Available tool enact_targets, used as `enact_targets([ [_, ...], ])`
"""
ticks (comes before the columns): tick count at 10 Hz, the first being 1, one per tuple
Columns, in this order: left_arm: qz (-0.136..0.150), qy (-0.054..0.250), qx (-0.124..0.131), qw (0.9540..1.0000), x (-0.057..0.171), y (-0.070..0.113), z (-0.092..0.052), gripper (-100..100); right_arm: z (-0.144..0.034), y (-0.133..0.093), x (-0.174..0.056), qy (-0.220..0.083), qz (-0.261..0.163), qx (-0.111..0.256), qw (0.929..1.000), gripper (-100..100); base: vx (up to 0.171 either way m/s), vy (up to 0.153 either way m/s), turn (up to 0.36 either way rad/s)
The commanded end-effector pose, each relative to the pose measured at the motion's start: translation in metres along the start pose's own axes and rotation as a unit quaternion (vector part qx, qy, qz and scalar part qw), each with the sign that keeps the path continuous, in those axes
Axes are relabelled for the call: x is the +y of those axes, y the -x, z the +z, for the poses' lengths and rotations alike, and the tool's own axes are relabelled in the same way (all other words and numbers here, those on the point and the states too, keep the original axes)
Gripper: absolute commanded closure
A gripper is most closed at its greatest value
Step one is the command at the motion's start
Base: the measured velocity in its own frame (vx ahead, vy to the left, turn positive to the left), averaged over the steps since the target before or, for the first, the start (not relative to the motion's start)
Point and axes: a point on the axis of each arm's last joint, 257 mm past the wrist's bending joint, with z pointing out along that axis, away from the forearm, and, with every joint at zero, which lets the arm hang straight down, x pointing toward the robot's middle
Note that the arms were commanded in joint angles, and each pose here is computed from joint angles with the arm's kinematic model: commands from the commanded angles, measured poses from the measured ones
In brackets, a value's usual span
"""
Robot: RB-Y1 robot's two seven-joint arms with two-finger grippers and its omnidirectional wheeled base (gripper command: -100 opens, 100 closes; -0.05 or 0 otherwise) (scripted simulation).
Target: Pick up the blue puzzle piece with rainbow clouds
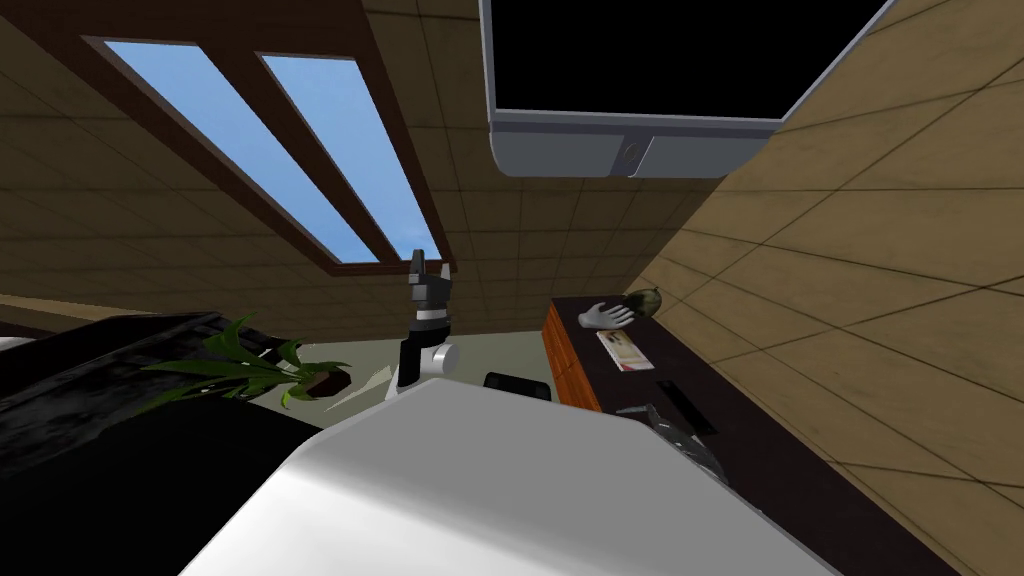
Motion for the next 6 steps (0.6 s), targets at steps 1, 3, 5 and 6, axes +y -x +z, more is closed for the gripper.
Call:
enact_targets([
  [1, 0.0, 0.0, 0.0, 1.0, 0.0, 0.0, 0.0, 0, -0.006, 0.031, 0.014, 0.002, 0.044, -0.041, 0.9982, -100, 0.2, 0.008, -0.064],
  [3, 0.0, 0.0, 0.0, 1.0, 0.0, 0.0, 0.0, 0, -0.013, 0.05, 0.022, 0.006, 0.085, -0.065, 0.9943, -100, 0.136, -0.001, -0.021],
  [5, 0.0, 0.0, 0.0, 1.0, 0.0, 0.0, 0.0, 0, -0.02, 0.066, 0.03, 0.011, 0.116, -0.086, 0.9895, -100, 0.1, -0.006, -0.024],
  [6, 0.0, 0.0, 0.0, 1.0, 0.0, 0.0, 0.0, 0, -0.02, 0.067, 0.03, 0.011, 0.118, -0.087, 0.9891, -100, 0.088, -0.004, -0.023],
])
